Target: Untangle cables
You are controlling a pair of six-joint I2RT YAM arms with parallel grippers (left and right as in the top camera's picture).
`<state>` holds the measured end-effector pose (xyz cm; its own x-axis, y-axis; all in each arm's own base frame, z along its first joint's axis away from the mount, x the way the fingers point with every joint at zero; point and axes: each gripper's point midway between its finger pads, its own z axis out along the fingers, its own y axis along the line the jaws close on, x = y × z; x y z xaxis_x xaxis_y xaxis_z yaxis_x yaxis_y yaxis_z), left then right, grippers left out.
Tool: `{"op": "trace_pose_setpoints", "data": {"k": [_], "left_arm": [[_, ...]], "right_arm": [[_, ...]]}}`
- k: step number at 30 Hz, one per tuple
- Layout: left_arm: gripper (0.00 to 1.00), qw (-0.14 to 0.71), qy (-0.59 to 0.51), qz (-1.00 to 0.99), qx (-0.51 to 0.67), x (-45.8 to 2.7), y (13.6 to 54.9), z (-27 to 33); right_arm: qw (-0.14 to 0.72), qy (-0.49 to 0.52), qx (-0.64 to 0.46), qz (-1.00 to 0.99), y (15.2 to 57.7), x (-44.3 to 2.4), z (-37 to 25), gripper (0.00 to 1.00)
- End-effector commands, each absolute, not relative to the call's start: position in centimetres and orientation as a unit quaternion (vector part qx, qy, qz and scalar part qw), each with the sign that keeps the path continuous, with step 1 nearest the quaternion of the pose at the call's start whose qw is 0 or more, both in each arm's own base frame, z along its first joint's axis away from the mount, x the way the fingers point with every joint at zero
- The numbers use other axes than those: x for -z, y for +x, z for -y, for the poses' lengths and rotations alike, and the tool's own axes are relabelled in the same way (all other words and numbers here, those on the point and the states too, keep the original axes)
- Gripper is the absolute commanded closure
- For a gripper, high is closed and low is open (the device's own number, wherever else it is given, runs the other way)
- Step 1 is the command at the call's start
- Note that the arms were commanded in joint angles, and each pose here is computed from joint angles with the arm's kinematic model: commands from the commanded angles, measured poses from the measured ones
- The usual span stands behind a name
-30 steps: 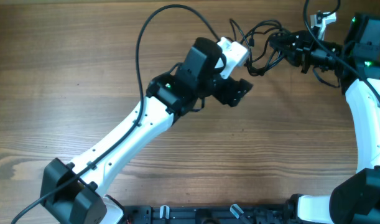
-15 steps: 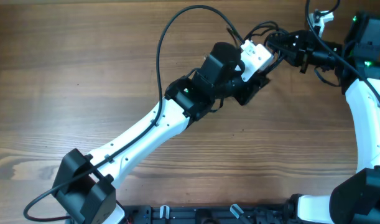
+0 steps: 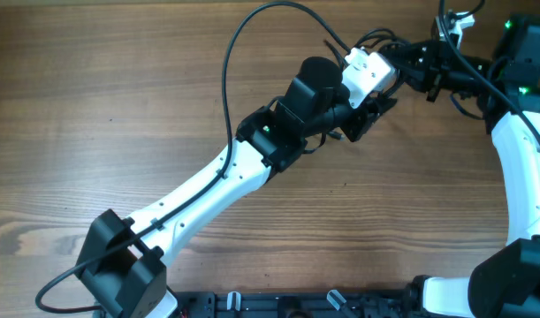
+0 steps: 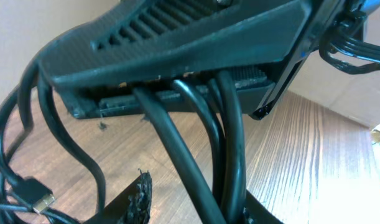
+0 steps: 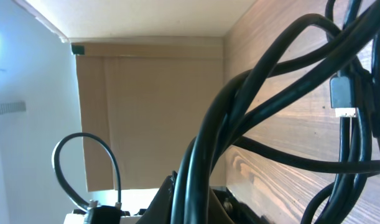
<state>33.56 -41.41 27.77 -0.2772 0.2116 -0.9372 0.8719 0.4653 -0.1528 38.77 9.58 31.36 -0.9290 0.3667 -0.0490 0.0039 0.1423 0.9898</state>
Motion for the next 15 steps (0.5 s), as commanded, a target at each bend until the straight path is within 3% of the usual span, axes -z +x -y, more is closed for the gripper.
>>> {"op": "trace_pose_setpoints", "data": {"k": [1, 5, 9, 12, 14, 15], "left_arm": [[0.96, 0.442, 0.372, -0.731, 0.363, -26.7, 32.9, 42.0], [0.96, 0.347, 0.296, -0.769, 0.447, -26.5, 30.9, 42.2], [0.96, 0.221, 0.282, -0.754, 0.55, -29.3, 26.7, 40.8], [0.96, 0.166, 0.268, -0.732, 0.604, -32.6, 25.6, 38.1], [0.96, 0.153, 0.258, -0.718, 0.628, -34.5, 25.8, 36.1], [0.96, 0.147, 0.248, -0.714, 0.637, -35.2, 26.2, 35.4]], "right_arm": [[0.158, 0.097, -0.651, -0.736, 39.0, -33.1, -9.7, 0.96], [0.228, 0.156, -0.594, -0.756, 42.1, -31.7, -8.0, 0.96], [0.278, 0.265, -0.466, -0.797, 44.3, -26.9, -4.1, 0.96], [0.289, 0.345, -0.304, -0.84, 43.6, -21.8, 0.6, 0.96], [0.283, 0.34, -0.227, -0.868, 42.2, -19.9, 2.4, 0.96], [0.282, 0.313, -0.22, -0.88, 42.0, -19.7, 2.2, 0.91]]}}
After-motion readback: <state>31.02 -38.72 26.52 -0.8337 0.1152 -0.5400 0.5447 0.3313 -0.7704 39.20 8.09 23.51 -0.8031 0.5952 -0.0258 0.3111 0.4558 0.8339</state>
